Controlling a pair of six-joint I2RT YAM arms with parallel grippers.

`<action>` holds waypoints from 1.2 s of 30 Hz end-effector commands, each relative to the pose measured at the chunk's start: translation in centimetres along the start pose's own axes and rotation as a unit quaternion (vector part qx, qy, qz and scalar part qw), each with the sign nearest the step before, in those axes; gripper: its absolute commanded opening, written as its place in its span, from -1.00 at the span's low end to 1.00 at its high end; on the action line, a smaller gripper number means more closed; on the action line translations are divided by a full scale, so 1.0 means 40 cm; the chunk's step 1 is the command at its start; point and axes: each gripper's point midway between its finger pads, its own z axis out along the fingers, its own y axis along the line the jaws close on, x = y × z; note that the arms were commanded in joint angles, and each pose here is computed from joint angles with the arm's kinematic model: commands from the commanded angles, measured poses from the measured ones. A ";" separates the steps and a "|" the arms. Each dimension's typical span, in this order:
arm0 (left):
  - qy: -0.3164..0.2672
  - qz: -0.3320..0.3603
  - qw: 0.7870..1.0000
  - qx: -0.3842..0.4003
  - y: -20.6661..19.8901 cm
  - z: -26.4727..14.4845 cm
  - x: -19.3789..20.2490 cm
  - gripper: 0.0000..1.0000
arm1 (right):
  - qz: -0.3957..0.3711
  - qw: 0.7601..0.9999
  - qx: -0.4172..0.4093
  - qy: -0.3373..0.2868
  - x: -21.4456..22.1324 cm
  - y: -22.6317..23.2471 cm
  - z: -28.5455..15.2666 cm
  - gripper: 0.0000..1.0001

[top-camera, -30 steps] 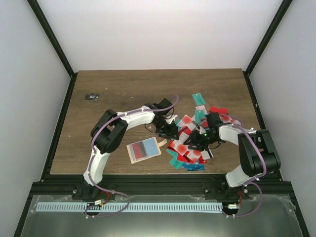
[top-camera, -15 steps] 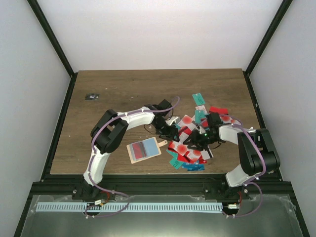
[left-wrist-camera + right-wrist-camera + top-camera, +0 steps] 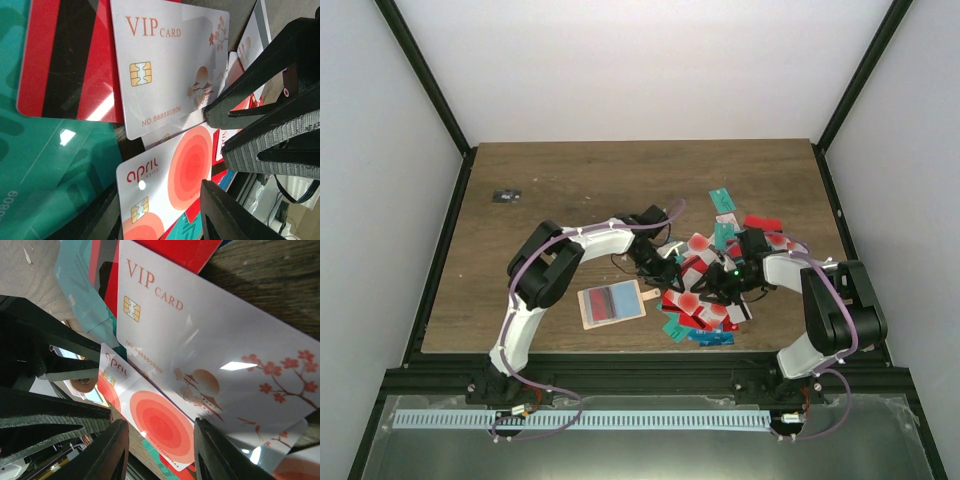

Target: Put the credit cards into the card holder

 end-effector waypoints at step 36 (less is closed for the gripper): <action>-0.048 0.027 0.997 0.058 -0.159 -0.302 0.028 -0.92 | -0.177 0.975 -0.137 -0.002 0.034 0.273 -0.160 0.71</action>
